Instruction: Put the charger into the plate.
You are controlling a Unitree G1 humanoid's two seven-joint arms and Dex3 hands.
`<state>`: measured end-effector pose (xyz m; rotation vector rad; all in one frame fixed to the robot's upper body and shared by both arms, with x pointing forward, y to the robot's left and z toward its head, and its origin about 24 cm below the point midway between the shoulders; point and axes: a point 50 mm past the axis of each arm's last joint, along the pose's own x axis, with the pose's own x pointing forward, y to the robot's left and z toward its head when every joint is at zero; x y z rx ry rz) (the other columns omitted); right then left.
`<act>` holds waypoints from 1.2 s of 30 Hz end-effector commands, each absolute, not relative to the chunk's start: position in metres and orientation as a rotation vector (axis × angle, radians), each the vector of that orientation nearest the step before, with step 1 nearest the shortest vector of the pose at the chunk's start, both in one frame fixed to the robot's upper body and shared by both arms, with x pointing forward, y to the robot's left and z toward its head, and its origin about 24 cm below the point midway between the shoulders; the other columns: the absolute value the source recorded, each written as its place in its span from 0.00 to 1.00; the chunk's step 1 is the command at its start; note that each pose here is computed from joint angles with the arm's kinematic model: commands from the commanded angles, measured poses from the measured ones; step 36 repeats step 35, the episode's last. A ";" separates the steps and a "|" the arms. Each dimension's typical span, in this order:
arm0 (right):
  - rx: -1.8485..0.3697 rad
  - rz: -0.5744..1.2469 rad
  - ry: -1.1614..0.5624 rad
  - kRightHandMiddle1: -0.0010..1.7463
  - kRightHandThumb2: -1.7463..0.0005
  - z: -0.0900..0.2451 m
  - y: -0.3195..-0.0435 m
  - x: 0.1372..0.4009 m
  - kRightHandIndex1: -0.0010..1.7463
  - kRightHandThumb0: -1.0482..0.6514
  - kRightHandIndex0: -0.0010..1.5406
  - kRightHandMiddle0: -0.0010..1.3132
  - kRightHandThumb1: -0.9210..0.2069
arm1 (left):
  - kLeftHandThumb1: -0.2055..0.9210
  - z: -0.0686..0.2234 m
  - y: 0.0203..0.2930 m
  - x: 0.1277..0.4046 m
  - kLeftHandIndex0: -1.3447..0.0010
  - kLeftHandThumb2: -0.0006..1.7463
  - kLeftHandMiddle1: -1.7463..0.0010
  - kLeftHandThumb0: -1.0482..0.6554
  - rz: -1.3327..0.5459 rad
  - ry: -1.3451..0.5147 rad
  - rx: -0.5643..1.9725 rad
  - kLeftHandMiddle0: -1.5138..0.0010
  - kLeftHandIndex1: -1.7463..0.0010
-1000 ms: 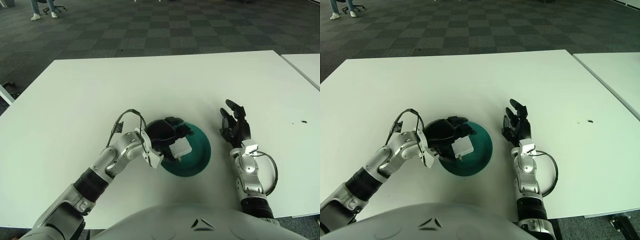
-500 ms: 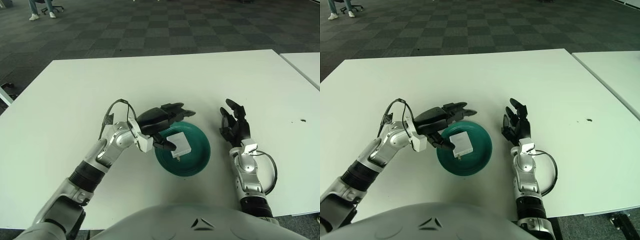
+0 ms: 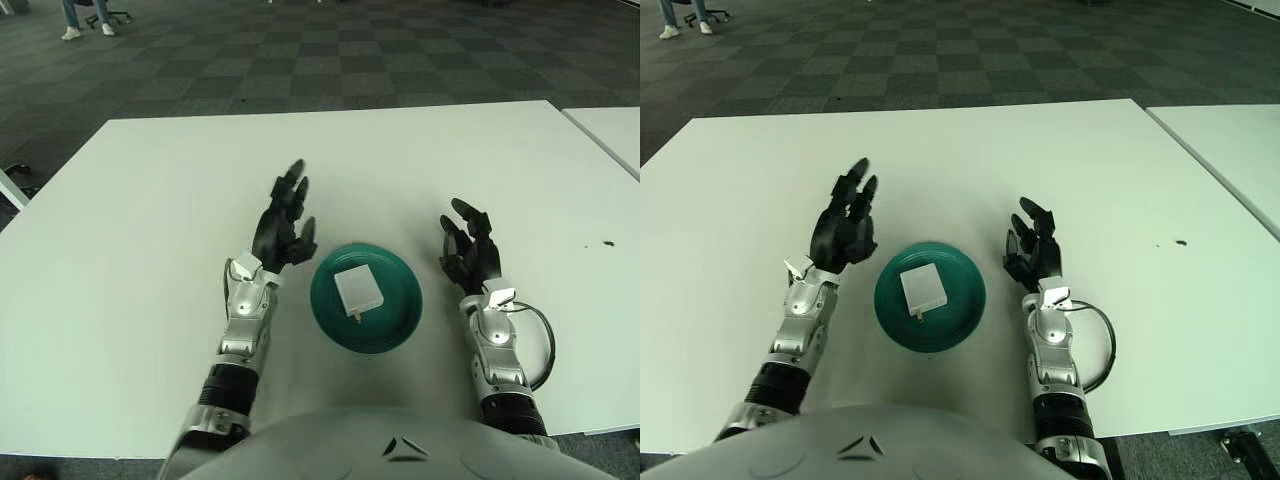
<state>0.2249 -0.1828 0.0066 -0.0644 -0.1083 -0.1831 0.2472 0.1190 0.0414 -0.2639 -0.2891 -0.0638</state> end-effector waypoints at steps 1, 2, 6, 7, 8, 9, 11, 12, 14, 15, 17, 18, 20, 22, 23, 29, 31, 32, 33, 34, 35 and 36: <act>-0.066 -0.188 -0.006 0.41 0.61 -0.012 -0.185 0.215 0.00 0.16 0.26 0.00 0.00 | 1.00 0.037 0.124 0.243 1.00 0.53 1.00 0.00 0.028 -0.260 -0.264 0.88 0.66; -0.065 -0.187 -0.005 0.41 0.61 -0.012 -0.185 0.215 0.00 0.16 0.27 0.00 0.00 | 1.00 0.036 0.125 0.242 1.00 0.53 1.00 0.01 0.039 -0.251 -0.256 0.88 0.65; -0.061 -0.182 -0.007 0.42 0.61 -0.013 -0.184 0.215 0.01 0.16 0.27 0.00 0.00 | 1.00 0.027 0.129 0.237 1.00 0.54 0.99 0.02 0.080 -0.205 -0.213 0.87 0.64; -0.060 -0.181 -0.008 0.42 0.61 -0.013 -0.184 0.215 0.01 0.16 0.28 0.00 0.00 | 1.00 0.018 0.133 0.234 1.00 0.54 0.99 0.02 0.099 -0.180 -0.205 0.87 0.64; -0.059 -0.181 -0.009 0.42 0.61 -0.013 -0.184 0.214 0.01 0.16 0.28 0.00 0.00 | 1.00 0.012 0.135 0.233 1.00 0.54 0.99 0.03 0.111 -0.162 -0.200 0.86 0.64; -0.061 -0.180 -0.011 0.42 0.61 -0.013 -0.184 0.214 0.01 0.16 0.28 0.00 0.00 | 1.00 0.005 0.137 0.231 1.00 0.54 0.99 0.03 0.127 -0.137 -0.199 0.86 0.63; -0.064 -0.179 -0.013 0.43 0.61 -0.013 -0.183 0.214 0.01 0.16 0.29 0.00 0.00 | 1.00 -0.004 0.138 0.229 1.00 0.55 0.99 0.04 0.148 -0.108 -0.199 0.85 0.64; -0.065 -0.179 -0.013 0.43 0.61 -0.013 -0.183 0.214 0.01 0.16 0.29 0.00 0.00 | 1.00 -0.006 0.138 0.229 1.00 0.55 0.99 0.04 0.153 -0.104 -0.199 0.84 0.64; -0.067 -0.176 -0.015 0.43 0.61 -0.013 -0.182 0.214 0.01 0.16 0.29 0.00 0.00 | 1.00 -0.010 0.138 0.228 1.00 0.56 0.99 0.05 0.164 -0.089 -0.202 0.84 0.65; -0.069 -0.175 -0.017 0.43 0.61 -0.013 -0.182 0.214 0.01 0.16 0.29 0.00 0.00 | 1.00 -0.012 0.138 0.227 1.00 0.56 0.99 0.05 0.168 -0.080 -0.201 0.83 0.65; -0.071 -0.173 -0.018 0.44 0.61 -0.013 -0.182 0.214 0.01 0.15 0.29 0.00 0.00 | 1.00 -0.015 0.138 0.223 1.00 0.57 0.99 0.05 0.168 -0.061 -0.192 0.83 0.67; -0.071 -0.172 -0.018 0.44 0.61 -0.013 -0.182 0.214 0.01 0.15 0.29 0.00 0.00 | 1.00 -0.016 0.138 0.221 1.00 0.57 0.99 0.05 0.163 -0.051 -0.180 0.83 0.67; -0.072 -0.173 -0.017 0.44 0.62 -0.013 -0.182 0.214 0.01 0.15 0.29 0.00 0.00 | 1.00 -0.018 0.138 0.219 1.00 0.57 0.99 0.05 0.158 -0.042 -0.167 0.84 0.69; -0.072 -0.174 -0.017 0.44 0.62 -0.013 -0.182 0.214 0.01 0.15 0.29 0.00 0.00 | 1.00 -0.018 0.140 0.217 1.00 0.58 1.00 0.05 0.151 -0.030 -0.140 0.85 0.71; -0.073 -0.174 -0.017 0.44 0.62 -0.013 -0.182 0.214 0.01 0.15 0.30 0.00 0.00 | 1.00 -0.018 0.142 0.216 1.00 0.58 1.00 0.05 0.148 -0.025 -0.125 0.85 0.71; -0.064 -0.164 -0.015 0.46 0.62 -0.014 -0.180 0.214 0.02 0.15 0.31 0.00 0.00 | 1.00 -0.022 0.152 0.212 1.00 0.60 1.00 0.05 0.153 -0.002 0.040 0.86 0.73; -0.062 -0.162 -0.012 0.46 0.63 -0.015 -0.180 0.214 0.02 0.15 0.31 0.00 0.00 | 1.00 -0.023 0.153 0.212 1.00 0.60 1.00 0.05 0.158 0.001 0.070 0.86 0.73; -0.061 -0.162 -0.012 0.46 0.63 -0.015 -0.180 0.214 0.02 0.15 0.31 0.00 0.00 | 1.00 -0.023 0.154 0.212 1.00 0.61 1.00 0.05 0.159 0.001 0.076 0.86 0.73; -0.059 -0.161 -0.009 0.46 0.63 -0.015 -0.180 0.214 0.02 0.15 0.31 0.00 0.00 | 1.00 -0.024 0.154 0.212 1.00 0.61 1.00 0.05 0.160 0.003 0.089 0.86 0.73; -0.057 -0.160 -0.007 0.45 0.63 -0.015 -0.180 0.214 0.02 0.15 0.31 0.00 0.00 | 1.00 -0.024 0.155 0.212 1.00 0.61 1.00 0.04 0.160 0.004 0.104 0.86 0.72; -0.056 -0.160 -0.005 0.45 0.63 -0.015 -0.179 0.214 0.02 0.15 0.31 0.00 0.00 | 1.00 -0.025 0.156 0.211 1.00 0.62 0.99 0.04 0.161 0.005 0.115 0.85 0.72; -0.056 -0.160 -0.005 0.45 0.63 -0.015 -0.179 0.214 0.02 0.15 0.31 0.00 0.00 | 1.00 -0.025 0.156 0.211 1.00 0.62 0.99 0.04 0.161 0.005 0.115 0.85 0.72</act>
